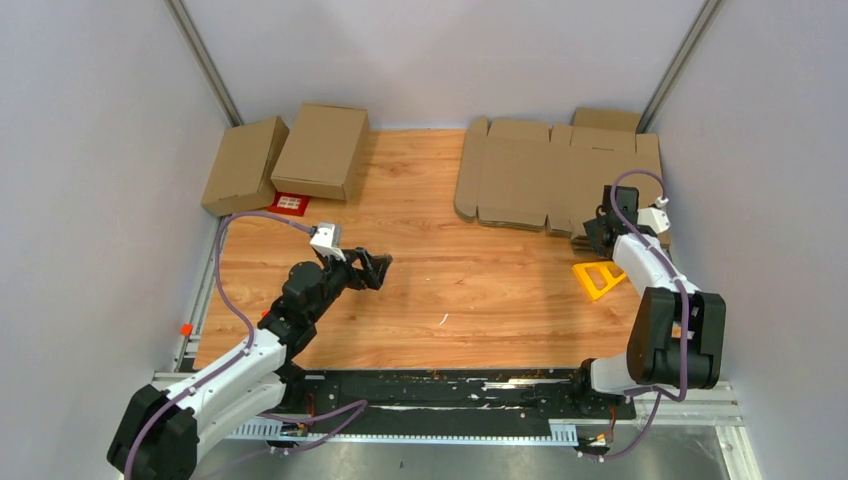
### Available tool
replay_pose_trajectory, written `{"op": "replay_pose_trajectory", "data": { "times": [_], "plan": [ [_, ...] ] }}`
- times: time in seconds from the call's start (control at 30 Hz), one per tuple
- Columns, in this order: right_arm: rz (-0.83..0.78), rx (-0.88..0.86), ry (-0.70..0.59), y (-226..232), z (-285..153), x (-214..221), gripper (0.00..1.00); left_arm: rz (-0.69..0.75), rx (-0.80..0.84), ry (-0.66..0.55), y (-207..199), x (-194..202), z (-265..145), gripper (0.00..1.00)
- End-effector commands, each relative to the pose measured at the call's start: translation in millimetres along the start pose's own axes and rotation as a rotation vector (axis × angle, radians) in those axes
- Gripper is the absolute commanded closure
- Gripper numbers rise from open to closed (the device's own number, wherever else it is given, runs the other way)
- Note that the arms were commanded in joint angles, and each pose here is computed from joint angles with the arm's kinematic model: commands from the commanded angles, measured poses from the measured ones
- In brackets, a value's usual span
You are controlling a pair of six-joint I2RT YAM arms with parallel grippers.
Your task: Fold the paper box
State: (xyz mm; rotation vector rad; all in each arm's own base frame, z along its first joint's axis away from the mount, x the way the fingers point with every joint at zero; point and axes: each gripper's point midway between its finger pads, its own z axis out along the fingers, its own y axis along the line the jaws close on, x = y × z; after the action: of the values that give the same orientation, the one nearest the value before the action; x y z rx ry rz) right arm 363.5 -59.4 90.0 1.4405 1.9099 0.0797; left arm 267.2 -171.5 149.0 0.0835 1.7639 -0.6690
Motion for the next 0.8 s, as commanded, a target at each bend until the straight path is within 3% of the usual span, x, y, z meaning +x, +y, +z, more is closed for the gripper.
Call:
{"op": "replay_pose_trajectory", "data": {
  "times": [0.0,0.2,0.4,0.53,0.6,0.77],
  "plan": [
    [0.041,-0.063,-0.067,24.2,-1.1,-21.6,0.76,0.013,0.034,-0.07,-12.0,-26.3,3.6,0.03],
    [0.024,-0.06,-0.065,25.7,-2.6,-23.1,0.82,0.011,0.034,-0.069,-12.3,-26.7,4.0,0.03],
    [0.013,-0.062,-0.054,25.9,-0.4,-20.3,1.0,0.013,0.033,-0.069,-12.3,-26.9,4.0,0.02],
    [0.005,-0.047,-0.037,23.7,0.1,-17.4,1.0,0.02,0.02,-0.068,-10.1,-27.9,3.8,0.03],
    [0.004,-0.027,-0.038,20.2,-0.9,-18.3,0.96,0.023,0.014,-0.072,-9.3,-29.3,2.9,0.03],
    [-0.009,-0.026,-0.075,19.8,-11.0,-29.1,0.72,0.02,0.016,-0.073,-9.5,-28.9,2.6,0.02]
  ]
}}
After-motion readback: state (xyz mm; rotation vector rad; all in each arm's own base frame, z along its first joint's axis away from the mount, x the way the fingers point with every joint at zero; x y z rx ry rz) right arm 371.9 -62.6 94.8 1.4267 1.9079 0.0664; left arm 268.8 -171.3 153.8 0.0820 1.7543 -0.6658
